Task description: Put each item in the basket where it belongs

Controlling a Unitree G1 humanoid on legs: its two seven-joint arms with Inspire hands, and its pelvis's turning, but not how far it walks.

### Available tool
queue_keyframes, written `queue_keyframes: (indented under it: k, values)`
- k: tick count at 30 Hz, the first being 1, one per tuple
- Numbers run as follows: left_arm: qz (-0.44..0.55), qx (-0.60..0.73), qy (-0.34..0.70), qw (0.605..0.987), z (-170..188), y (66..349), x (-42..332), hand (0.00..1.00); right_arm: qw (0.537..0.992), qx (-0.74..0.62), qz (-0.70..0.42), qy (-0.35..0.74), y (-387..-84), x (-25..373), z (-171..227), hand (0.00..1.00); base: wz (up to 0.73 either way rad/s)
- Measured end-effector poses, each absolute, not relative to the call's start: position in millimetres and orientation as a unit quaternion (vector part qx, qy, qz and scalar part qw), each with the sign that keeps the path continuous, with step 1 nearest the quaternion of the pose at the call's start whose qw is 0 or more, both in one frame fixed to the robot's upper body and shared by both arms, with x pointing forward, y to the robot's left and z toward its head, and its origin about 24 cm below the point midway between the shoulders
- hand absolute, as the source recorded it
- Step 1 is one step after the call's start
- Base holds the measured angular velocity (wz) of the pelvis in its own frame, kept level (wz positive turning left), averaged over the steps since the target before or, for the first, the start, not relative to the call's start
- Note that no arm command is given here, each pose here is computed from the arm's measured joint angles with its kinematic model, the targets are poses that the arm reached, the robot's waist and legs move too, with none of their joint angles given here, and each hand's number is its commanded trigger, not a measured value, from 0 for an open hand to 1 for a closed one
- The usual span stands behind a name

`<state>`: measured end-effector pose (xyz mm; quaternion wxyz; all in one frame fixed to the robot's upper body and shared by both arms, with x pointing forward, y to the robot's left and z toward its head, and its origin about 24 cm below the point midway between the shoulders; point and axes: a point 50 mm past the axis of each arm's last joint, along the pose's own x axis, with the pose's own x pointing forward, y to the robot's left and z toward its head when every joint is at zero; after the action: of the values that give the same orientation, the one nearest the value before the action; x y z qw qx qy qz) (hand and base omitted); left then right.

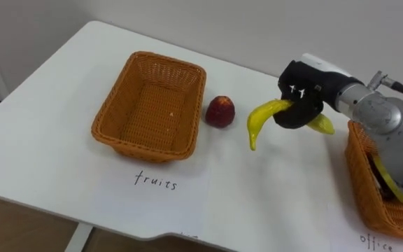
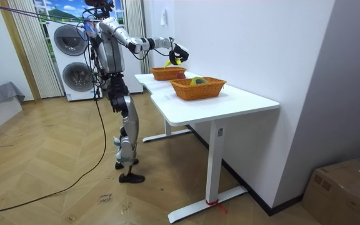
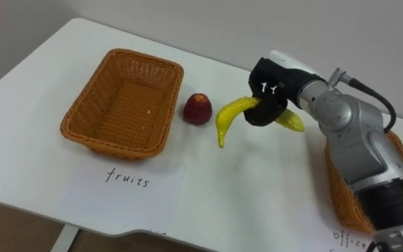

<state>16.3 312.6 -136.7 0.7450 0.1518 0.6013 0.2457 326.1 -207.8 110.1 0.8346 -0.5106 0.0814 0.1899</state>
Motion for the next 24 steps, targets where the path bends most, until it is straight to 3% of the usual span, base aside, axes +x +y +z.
queue_keyframes:
  k: [24]
  values:
    - [0.233, 0.159, 0.605, 0.745, -140, 305, 18, 0.0, 0.817, -0.55, 0.165, 0.052, -203, 325, 118, 1.0, 0.09]
